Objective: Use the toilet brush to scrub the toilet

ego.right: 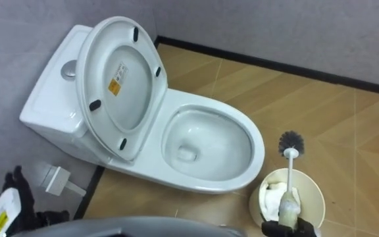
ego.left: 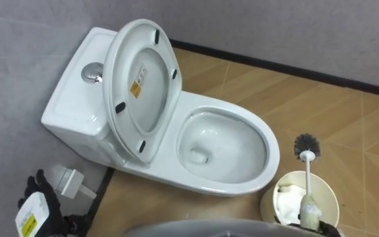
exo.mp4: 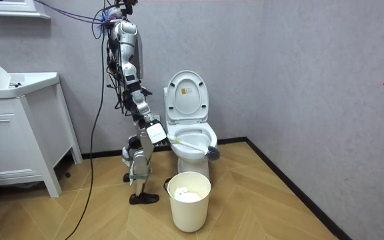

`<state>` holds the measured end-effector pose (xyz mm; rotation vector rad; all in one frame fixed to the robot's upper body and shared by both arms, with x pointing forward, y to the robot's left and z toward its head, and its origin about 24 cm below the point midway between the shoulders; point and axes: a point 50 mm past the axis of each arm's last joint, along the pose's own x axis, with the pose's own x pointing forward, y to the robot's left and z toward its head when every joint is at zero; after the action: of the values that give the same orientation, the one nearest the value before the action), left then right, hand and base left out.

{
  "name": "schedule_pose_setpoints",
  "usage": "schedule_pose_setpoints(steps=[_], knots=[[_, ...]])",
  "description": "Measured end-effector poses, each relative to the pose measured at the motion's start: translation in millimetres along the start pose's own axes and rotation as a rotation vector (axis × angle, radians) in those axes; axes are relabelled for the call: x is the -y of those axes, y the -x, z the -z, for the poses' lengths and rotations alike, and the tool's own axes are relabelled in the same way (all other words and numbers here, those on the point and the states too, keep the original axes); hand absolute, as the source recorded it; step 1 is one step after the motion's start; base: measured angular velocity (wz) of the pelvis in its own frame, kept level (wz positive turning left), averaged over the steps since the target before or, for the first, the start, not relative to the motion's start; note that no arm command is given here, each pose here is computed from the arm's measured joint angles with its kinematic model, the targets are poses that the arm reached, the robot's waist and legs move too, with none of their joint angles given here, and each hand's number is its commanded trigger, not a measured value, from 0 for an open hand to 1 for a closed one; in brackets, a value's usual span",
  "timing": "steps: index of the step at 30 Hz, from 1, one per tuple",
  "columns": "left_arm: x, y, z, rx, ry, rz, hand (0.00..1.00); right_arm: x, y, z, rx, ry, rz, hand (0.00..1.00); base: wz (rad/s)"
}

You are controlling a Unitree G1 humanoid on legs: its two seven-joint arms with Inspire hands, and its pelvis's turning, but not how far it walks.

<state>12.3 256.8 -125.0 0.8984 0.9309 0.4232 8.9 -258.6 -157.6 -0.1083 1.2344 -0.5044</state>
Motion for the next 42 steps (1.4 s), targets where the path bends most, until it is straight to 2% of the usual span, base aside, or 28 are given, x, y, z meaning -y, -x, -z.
schedule_pose_setpoints(steps=[5, 12, 20, 26, 39, 40, 41, 42], knots=[[9.2, 2.7, 15, -0.113, -0.010, 0.095, 0.00, 3, 2, 15, -0.071, 0.013, 0.023, 1.00, 0.00], [13.9, -3.8, 15, -0.166, -0.002, 0.173, 0.00, 8, 6, 33, -0.147, 0.082, 0.039, 1.00, -0.11], [26.3, -2.0, 23, -0.310, 0.026, 0.285, 0.00, 12, 11, 54, -0.281, 0.105, 0.044, 1.00, -0.28], [26.7, -1.1, 26, -0.348, 0.047, 0.303, 0.00, 12, 15, 66, -0.356, 0.083, 0.048, 1.00, -0.13], [28.7, 3.6, 31, -0.384, 0.076, 0.308, 0.00, 9, 13, 61, -0.361, 0.068, 0.036, 1.00, -0.02], [28.6, 3.2, 30, -0.383, 0.077, 0.308, 0.00, 9, 13, 61, -0.360, 0.068, 0.036, 0.55, 0.00], [28.6, 3.1, 30, -0.383, 0.077, 0.308, 0.00, 8, 13, 60, -0.360, 0.067, 0.035, 0.23, 0.00], [28.7, 3.1, 30, -0.384, 0.076, 0.308, 0.00, 8, 13, 60, -0.361, 0.067, 0.035, 0.00, 0.00]])
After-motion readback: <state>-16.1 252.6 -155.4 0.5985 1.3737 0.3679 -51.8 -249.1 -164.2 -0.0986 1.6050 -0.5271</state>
